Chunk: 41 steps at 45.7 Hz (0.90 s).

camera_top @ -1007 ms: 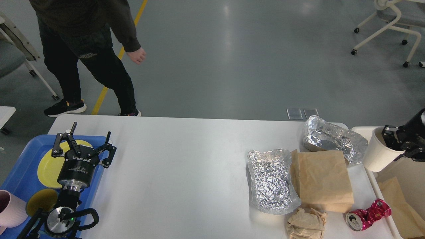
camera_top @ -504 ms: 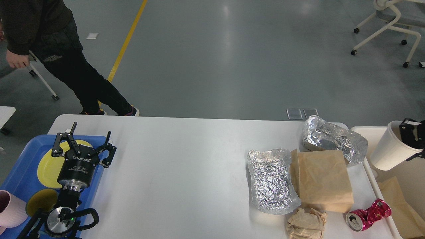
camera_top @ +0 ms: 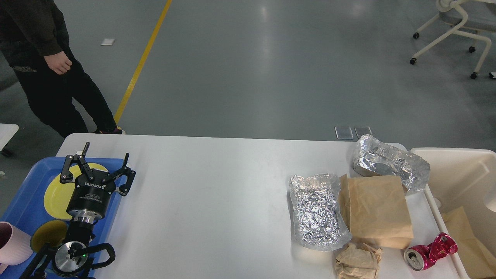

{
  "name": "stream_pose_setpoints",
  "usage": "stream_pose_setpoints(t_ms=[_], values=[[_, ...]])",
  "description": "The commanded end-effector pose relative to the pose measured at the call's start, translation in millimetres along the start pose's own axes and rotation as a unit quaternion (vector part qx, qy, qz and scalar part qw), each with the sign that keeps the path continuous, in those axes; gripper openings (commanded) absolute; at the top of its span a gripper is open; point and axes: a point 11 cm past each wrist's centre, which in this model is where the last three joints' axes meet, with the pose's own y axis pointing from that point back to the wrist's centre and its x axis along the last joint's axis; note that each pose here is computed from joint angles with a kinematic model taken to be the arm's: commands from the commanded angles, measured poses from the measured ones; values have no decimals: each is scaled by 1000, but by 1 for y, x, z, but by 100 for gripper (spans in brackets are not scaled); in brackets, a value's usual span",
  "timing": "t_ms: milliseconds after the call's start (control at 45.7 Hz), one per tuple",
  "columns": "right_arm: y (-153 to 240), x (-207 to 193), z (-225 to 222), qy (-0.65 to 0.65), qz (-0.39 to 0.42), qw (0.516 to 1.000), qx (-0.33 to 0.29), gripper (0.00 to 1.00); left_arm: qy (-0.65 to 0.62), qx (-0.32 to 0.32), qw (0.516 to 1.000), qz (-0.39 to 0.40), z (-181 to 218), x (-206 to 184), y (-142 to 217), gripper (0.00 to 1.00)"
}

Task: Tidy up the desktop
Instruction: 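Withdraw the right gripper from the bin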

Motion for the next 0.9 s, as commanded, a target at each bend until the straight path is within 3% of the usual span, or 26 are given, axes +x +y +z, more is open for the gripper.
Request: stream_pose_setpoints(t_ms=[0, 350, 745, 766, 854, 876], values=[[-53, -8, 33, -28, 23, 999, -22, 0, 0, 0, 1000, 0, 0, 0, 0, 96], [-144, -86, 55, 0, 71, 997, -37, 0, 0, 0, 1000, 0, 0, 0, 0, 96], [-163, -124, 63, -6, 120, 992, -44, 0, 0, 0, 1000, 0, 0, 0, 0, 96], [-163, -124, 63, -6, 120, 992, -44, 10, 0, 0, 1000, 0, 0, 0, 0, 96], [-162, -121, 61, -6, 134, 990, -42, 73, 0, 0, 1000, 0, 0, 0, 0, 96], [-161, -119, 60, -7, 138, 989, -42, 81, 0, 0, 1000, 0, 0, 0, 0, 96]])
